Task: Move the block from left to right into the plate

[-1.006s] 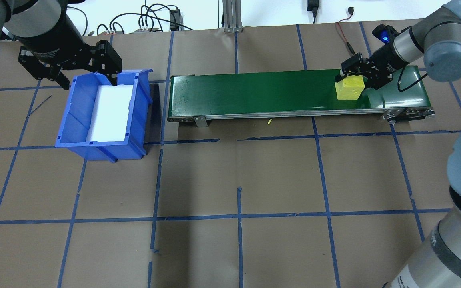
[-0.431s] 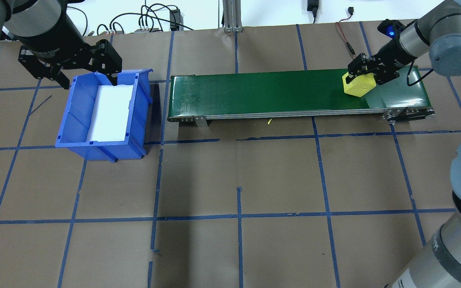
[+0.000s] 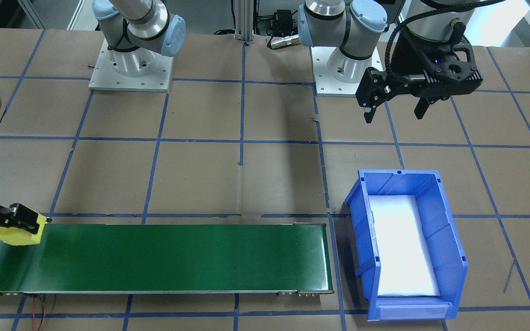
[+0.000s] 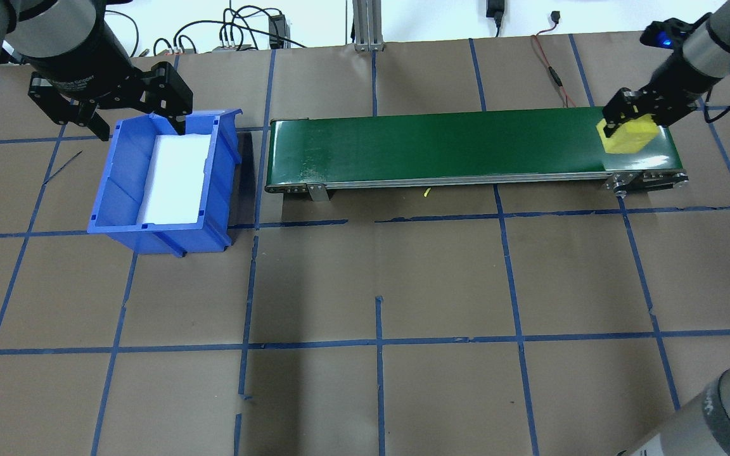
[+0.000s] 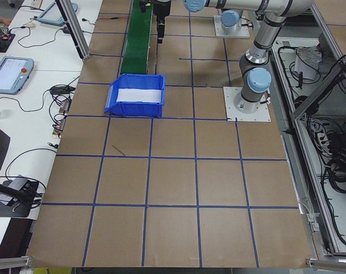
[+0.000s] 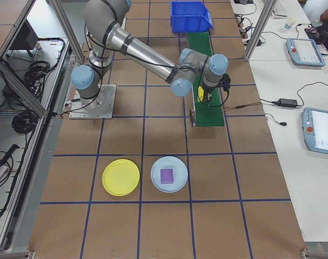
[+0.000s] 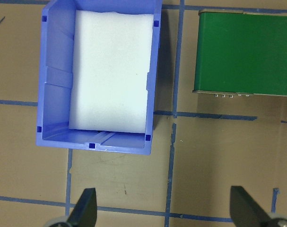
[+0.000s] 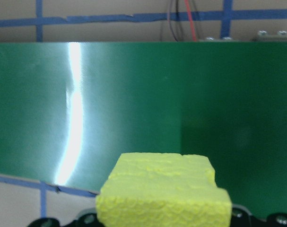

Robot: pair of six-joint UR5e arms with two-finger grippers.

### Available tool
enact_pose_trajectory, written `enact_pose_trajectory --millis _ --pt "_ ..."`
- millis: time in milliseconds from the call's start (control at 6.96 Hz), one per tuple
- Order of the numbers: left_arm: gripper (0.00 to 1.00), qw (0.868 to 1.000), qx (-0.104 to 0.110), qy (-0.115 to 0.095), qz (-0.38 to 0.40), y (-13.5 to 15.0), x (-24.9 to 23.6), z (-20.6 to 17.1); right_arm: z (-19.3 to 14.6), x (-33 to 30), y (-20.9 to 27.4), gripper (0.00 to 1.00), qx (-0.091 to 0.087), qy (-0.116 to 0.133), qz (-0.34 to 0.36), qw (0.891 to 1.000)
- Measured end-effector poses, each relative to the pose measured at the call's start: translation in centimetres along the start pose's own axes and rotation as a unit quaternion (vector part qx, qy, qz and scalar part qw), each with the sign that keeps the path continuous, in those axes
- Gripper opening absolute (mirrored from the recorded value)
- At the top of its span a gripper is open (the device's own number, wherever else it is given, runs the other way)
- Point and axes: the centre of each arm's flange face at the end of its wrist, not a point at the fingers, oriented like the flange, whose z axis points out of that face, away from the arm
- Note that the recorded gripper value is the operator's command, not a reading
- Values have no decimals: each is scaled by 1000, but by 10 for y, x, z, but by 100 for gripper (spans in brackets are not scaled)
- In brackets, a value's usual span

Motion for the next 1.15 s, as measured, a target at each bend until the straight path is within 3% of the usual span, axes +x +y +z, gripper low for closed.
enact_pose_trajectory --millis 144,575,718,1006,1149 --pt "100 1000 0 0 0 0 0 0 -8 42 47 41 -29 4 -26 999" --pt "100 1000 -1 0 1 1 1 1 -26 149 197 41 -95 83 -28 992" --pt "100 1000 0 1 1 0 1 0 -28 196 252 45 -99 88 -29 991" --pt "100 1000 -1 1 1 1 2 0 -14 266 359 60 -80 105 -40 990" --pt "100 1000 -1 0 1 1 2 1 -5 286 390 80 -71 113 -57 989"
